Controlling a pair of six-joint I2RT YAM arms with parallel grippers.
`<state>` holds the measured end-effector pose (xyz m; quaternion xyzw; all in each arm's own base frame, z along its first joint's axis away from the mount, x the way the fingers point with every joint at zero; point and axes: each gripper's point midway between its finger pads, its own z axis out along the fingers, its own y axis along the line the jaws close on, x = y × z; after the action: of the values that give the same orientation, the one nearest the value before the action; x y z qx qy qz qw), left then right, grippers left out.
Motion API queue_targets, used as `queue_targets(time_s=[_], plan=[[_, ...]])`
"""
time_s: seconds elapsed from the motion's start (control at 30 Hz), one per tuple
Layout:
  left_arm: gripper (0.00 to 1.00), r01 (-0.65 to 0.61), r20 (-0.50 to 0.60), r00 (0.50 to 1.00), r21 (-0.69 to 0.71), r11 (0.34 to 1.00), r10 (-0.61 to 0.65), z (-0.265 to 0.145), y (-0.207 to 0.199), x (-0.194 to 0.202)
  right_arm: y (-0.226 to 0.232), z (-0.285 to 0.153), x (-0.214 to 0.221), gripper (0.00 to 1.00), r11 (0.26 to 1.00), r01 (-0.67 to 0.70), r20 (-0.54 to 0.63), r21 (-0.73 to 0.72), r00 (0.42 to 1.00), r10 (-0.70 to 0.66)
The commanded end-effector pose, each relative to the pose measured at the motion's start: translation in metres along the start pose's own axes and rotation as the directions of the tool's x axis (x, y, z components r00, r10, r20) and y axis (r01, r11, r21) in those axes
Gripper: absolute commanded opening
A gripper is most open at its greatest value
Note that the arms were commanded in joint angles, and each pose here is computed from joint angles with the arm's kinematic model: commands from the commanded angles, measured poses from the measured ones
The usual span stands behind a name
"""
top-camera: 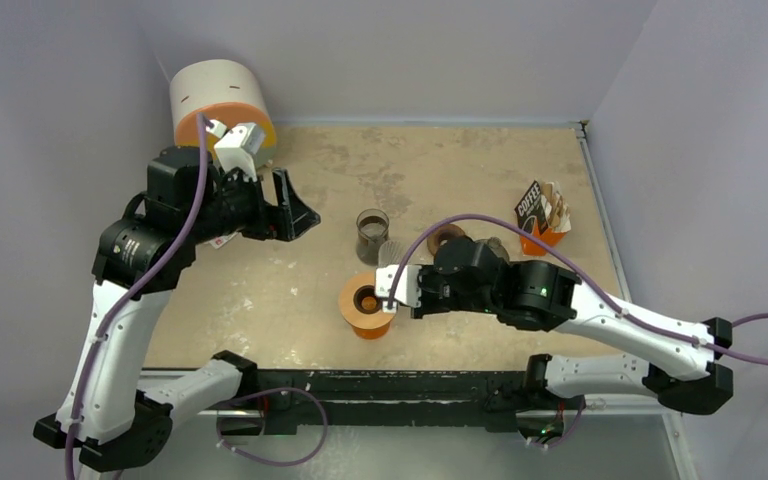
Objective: Place the coffee filter in the dripper
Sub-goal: Pick up the coffee dripper from the center of the board, then place the coffee dripper in the dripper holder.
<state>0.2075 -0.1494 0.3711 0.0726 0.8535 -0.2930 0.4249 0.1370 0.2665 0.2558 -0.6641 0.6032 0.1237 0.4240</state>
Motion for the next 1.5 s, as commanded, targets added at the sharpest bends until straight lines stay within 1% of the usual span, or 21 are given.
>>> queue_targets(time_s=[0.0, 0.17, 0.4, 0.47, 0.6, 0.73, 0.8, 1.03, 1.17, 1.33, 1.47], plan=[[0.82, -0.032, -0.039, 0.999, 0.113, 0.993, 0.036, -0.013, -0.025, -0.005, -0.005, -0.007, -0.045, 0.00, 0.955, 0.296, 0.133, -0.036, 0.948, -0.289], [0.80, -0.001, -0.095, 0.995, 0.154, 0.988, 0.015, -0.010, -0.033, 0.000, -0.001, -0.004, -0.061, 0.00, 0.884, 0.464, 0.169, -0.063, 0.878, -0.448], [0.75, 0.105, -0.234, 0.971, 0.228, 0.968, -0.050, 0.007, -0.041, 0.026, -0.004, 0.004, -0.065, 0.00, 0.787, 0.608, 0.118, -0.101, 0.793, -0.597], [0.74, 0.124, -0.264, 0.962, 0.211, 0.969, -0.066, 0.010, -0.038, 0.032, -0.007, 0.006, -0.065, 0.00, 0.757, 0.645, 0.091, -0.105, 0.764, -0.638], [0.69, 0.166, -0.355, 0.930, 0.175, 0.970, -0.095, 0.016, -0.032, 0.047, -0.011, 0.010, -0.066, 0.00, 0.698, 0.707, 0.042, -0.112, 0.706, -0.707], [0.65, 0.168, -0.384, 0.917, 0.133, 0.977, -0.106, 0.021, -0.025, 0.056, -0.011, 0.014, -0.067, 0.00, 0.635, 0.762, -0.003, -0.124, 0.640, -0.769], [0.61, 0.161, -0.408, 0.907, 0.112, 0.980, -0.102, 0.024, -0.024, 0.060, -0.008, 0.017, -0.071, 0.00, 0.607, 0.785, -0.016, -0.128, 0.610, -0.792], [0.52, 0.064, -0.491, 0.870, 0.005, 0.998, -0.053, 0.033, -0.026, 0.085, -0.006, 0.022, -0.073, 0.00, 0.570, 0.808, -0.068, -0.148, 0.566, -0.821], [0.49, 0.044, -0.492, 0.868, -0.055, 0.997, -0.065, 0.031, -0.016, 0.089, -0.006, 0.021, -0.071, 0.00, 0.561, 0.813, -0.085, -0.154, 0.555, -0.828], [0.44, 0.041, -0.500, 0.862, -0.084, 0.996, -0.077, 0.031, -0.011, 0.091, -0.005, 0.019, -0.071, 0.00, 0.553, 0.819, -0.096, -0.152, 0.545, -0.833], [0.40, 0.045, -0.511, 0.856, -0.077, 0.996, -0.078, 0.034, -0.014, 0.093, -0.004, 0.019, -0.074, 0.00, 0.554, 0.820, -0.092, -0.143, 0.546, -0.833]])
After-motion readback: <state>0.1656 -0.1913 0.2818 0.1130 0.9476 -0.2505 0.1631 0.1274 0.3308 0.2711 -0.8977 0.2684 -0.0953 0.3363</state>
